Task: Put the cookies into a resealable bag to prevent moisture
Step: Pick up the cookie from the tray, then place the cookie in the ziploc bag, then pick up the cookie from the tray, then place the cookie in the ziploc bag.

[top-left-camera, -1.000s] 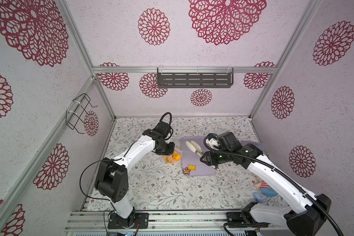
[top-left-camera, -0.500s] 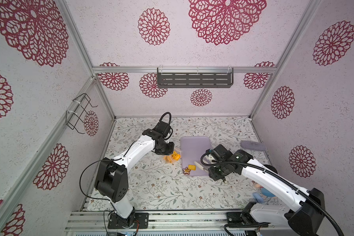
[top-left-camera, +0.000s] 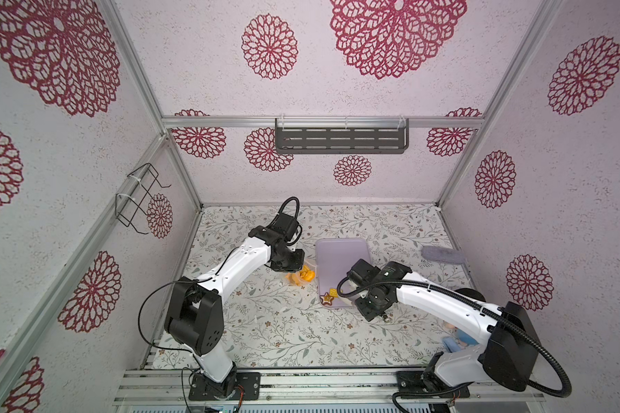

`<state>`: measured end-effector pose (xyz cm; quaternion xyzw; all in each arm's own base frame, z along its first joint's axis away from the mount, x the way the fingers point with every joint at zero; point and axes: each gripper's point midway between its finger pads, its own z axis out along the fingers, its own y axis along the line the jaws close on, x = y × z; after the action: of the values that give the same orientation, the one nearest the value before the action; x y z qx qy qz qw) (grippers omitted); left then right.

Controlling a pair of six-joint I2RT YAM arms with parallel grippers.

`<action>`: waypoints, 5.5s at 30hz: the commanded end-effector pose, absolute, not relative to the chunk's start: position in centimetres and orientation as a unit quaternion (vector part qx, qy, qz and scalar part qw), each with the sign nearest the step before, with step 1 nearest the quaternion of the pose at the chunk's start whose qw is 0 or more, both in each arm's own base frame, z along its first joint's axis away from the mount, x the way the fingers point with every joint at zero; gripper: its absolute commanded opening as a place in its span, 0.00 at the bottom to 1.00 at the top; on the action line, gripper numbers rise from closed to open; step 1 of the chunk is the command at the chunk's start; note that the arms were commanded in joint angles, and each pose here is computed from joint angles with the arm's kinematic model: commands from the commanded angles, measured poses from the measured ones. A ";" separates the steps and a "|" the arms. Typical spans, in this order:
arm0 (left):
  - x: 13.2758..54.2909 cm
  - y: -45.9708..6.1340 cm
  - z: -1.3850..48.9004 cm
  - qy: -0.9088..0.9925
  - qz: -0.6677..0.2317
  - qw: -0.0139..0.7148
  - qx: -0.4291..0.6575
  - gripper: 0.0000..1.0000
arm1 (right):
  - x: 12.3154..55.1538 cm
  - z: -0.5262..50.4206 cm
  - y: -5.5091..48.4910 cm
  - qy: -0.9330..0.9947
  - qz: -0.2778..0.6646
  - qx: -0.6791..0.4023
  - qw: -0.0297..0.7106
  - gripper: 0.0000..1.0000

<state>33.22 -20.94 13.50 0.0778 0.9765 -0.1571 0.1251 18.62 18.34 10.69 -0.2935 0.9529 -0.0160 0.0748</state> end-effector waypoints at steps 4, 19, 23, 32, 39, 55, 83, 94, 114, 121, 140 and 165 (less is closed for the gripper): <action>33.5 -20.7 14.8 0.973 -0.162 0.145 0.082 0.00 | 19.1 11.3 19.1 0.944 -0.029 -0.319 0.078 0.49; 33.6 -20.6 14.4 0.973 -0.161 0.141 0.082 0.00 | 18.8 10.7 19.9 0.936 -0.035 -0.346 0.060 0.50; 33.6 -20.7 14.3 0.973 -0.161 0.141 0.082 0.00 | 19.5 10.5 20.5 0.933 -0.044 -0.354 0.057 0.50; 33.6 -20.5 14.3 0.974 -0.160 0.140 0.082 0.00 | 20.2 10.4 20.7 0.929 -0.062 -0.363 0.049 0.40; 33.8 -20.8 14.5 0.972 -0.169 0.143 0.082 0.00 | 21.8 14.8 20.5 0.933 -0.052 -0.331 0.129 0.31; 34.1 -21.2 14.6 0.970 -0.178 0.143 0.080 0.00 | 19.8 21.8 27.1 0.899 0.175 -0.352 0.193 0.31; 34.4 -21.1 15.9 0.966 -0.187 0.161 0.072 0.00 | 16.9 15.5 20.9 0.937 0.181 -0.250 0.161 0.48; 34.1 -20.7 15.8 0.968 -0.184 0.158 0.068 0.00 | 17.3 13.8 23.6 0.929 0.175 -0.293 0.143 0.51; 34.1 -20.7 15.7 0.968 -0.183 0.158 0.069 0.00 | 17.7 11.1 25.0 0.928 0.107 -0.343 0.094 0.52; 34.0 -20.5 15.6 0.968 -0.182 0.157 0.068 0.00 | 18.1 10.8 24.2 0.930 0.060 -0.353 0.086 0.46; 34.1 -20.9 15.4 0.967 -0.193 0.154 0.069 0.00 | 19.2 18.8 22.4 0.922 0.138 -0.298 0.206 0.35; 34.1 -21.3 16.3 0.962 -0.208 0.163 0.066 0.00 | 21.9 22.7 28.4 0.875 0.269 -0.313 0.252 0.47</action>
<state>33.48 -21.06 14.13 0.0643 0.9719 -0.1875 0.1273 21.52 28.32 19.09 -0.3242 0.8946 0.2299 0.2044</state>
